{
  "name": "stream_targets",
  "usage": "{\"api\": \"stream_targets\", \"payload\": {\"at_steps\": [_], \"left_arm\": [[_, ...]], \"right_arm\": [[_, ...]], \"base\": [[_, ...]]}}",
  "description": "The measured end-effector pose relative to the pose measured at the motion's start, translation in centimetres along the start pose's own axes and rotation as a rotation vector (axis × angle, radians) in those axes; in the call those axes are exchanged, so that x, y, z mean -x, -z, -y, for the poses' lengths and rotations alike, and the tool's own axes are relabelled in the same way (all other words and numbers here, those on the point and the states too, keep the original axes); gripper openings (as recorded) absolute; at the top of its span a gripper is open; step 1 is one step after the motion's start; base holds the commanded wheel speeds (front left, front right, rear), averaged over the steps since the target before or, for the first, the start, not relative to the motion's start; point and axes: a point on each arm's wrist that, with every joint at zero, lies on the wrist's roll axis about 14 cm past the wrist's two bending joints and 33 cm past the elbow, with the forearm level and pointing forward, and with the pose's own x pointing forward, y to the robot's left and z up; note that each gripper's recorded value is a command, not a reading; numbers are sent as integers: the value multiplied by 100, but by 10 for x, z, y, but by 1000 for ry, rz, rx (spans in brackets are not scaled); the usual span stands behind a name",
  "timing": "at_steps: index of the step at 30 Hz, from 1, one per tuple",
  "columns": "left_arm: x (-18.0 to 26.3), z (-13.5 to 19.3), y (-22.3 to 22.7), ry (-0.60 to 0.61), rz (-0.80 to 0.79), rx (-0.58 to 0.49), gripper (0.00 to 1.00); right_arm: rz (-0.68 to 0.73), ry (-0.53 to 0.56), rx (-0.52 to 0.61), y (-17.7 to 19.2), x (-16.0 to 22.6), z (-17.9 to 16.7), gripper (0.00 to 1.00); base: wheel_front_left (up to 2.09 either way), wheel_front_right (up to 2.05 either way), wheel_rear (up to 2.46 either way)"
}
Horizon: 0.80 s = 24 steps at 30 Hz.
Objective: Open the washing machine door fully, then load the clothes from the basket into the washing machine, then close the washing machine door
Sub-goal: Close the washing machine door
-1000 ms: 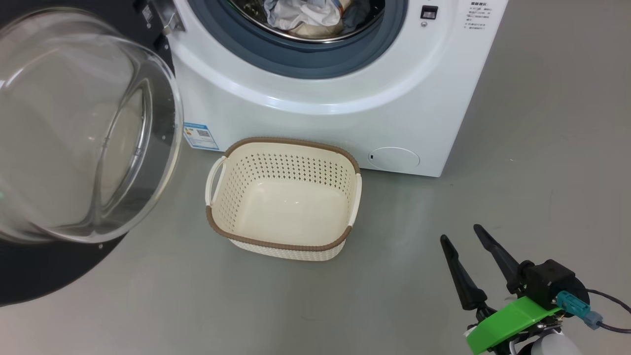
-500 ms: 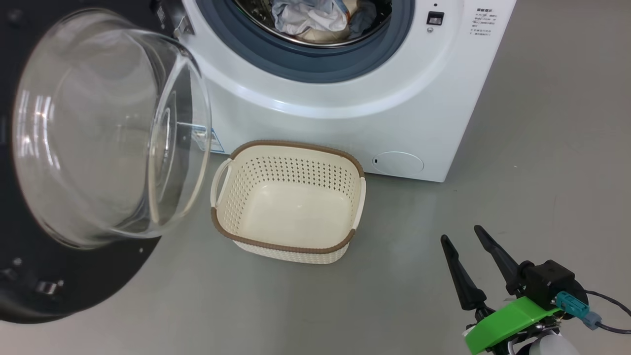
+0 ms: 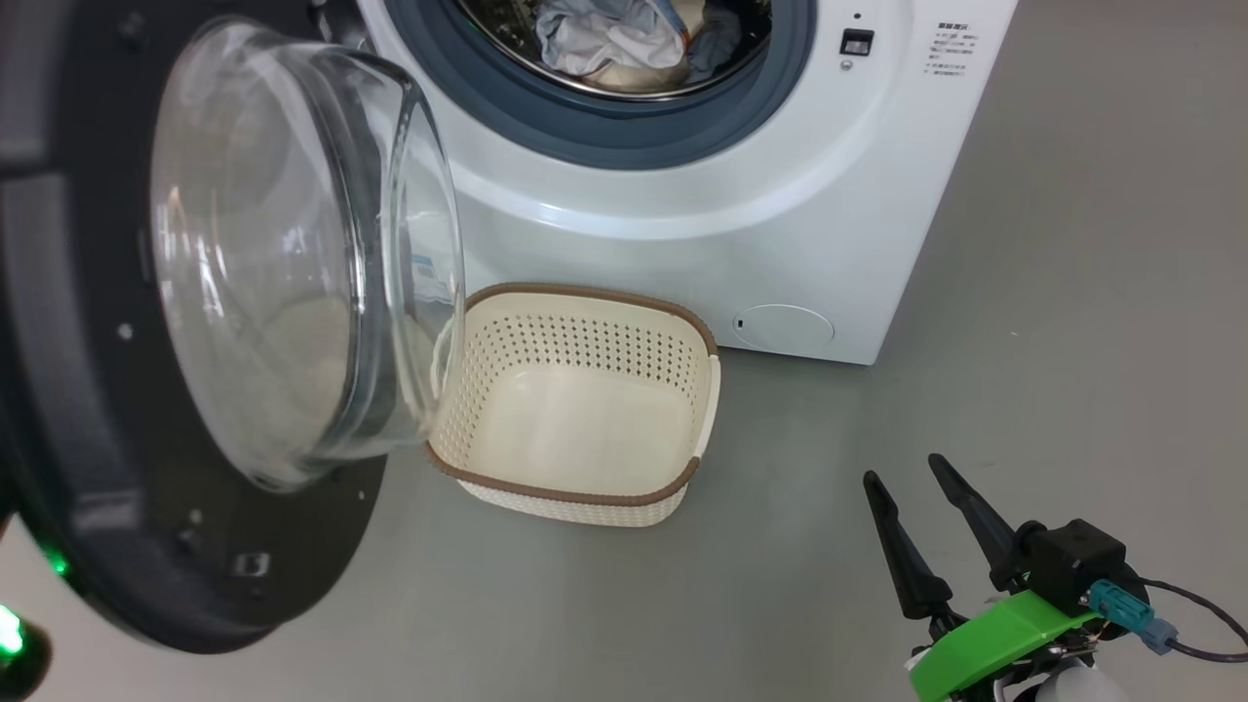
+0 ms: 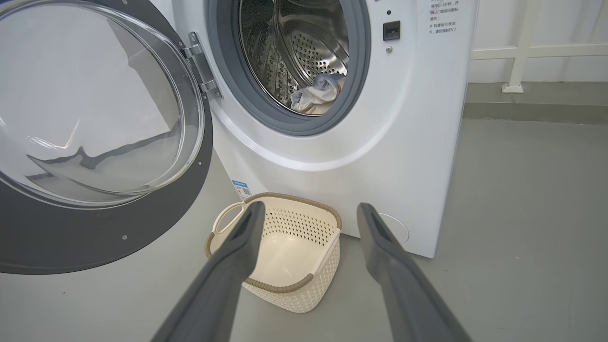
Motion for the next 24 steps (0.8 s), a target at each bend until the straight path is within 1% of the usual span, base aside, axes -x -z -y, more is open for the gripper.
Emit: {"api": "stream_targets", "payload": {"at_steps": [6, 12, 15, 20, 24], "left_arm": [[-17, 16, 30, 85, -90, 23, 0], [-37, 21, 67, 109, -210, 22, 0], [-45, 21, 77, 110, -243, 15, 0], [-63, 13, 94, 83, -288, -2, 0], [-82, 14, 113, 105, -338, 9, 0]], "right_arm": [[5, 18, -12, -1, 4, 3, 100], [10, 51, -18, -3, 10, 11, 100], [19, 71, -20, -6, 13, 16, 100], [31, 115, -30, -9, 22, 27, 100], [39, 154, -37, -11, 29, 36, 100]], "base": [[0, 0, 0], [0, 0, 0], [0, 0, 0], [0, 0, 0], [0, 0, 0]]}}
